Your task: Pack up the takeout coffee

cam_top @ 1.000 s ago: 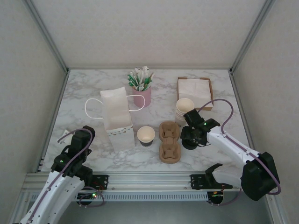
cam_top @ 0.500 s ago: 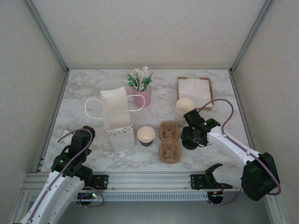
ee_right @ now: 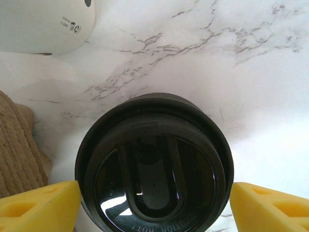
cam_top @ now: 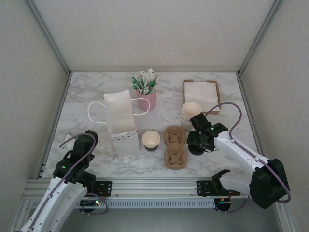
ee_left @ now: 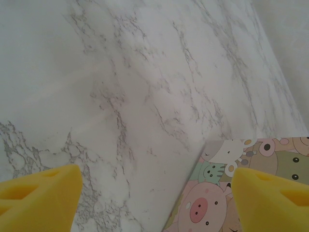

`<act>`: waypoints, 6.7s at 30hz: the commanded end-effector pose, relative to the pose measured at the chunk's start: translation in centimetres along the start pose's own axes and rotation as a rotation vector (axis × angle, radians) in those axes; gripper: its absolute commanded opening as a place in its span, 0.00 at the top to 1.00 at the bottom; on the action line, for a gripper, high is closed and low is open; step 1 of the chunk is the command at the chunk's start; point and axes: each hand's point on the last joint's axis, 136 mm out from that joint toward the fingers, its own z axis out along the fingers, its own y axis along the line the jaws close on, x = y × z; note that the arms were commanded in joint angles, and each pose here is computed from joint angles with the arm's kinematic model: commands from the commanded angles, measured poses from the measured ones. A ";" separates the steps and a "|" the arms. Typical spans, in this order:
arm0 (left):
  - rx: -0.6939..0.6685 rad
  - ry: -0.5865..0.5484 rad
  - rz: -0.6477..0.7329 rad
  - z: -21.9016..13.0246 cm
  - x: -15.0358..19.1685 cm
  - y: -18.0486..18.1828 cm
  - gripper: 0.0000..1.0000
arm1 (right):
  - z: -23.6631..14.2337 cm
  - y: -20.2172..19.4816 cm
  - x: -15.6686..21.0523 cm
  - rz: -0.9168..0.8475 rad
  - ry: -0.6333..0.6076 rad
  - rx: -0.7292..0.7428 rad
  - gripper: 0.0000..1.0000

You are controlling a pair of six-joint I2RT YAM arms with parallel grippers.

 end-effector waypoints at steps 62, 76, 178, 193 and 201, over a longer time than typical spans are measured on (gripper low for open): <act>-0.001 0.008 -0.081 0.3 0.3 -0.1 0.19 | -2.1 -1.2 -0.1 -0.065 -0.066 0.041 0.04; 0.002 0.015 -0.071 0.2 0.3 -0.3 0.18 | 1.0 -1.1 1.5 0.004 0.041 0.033 0.01; -0.014 -0.053 -0.063 -0.9 -1.5 -0.1 0.17 | -9.1 22.8 3.0 -0.500 -0.025 -0.254 0.27; -0.031 -0.050 -0.065 -0.6 -1.2 0.4 0.17 | -7.8 23.6 4.0 -0.535 0.004 -0.215 0.27; -0.042 -0.049 -0.065 -0.5 -1.0 0.7 0.17 | -7.3 23.9 4.5 -0.546 0.016 -0.201 0.27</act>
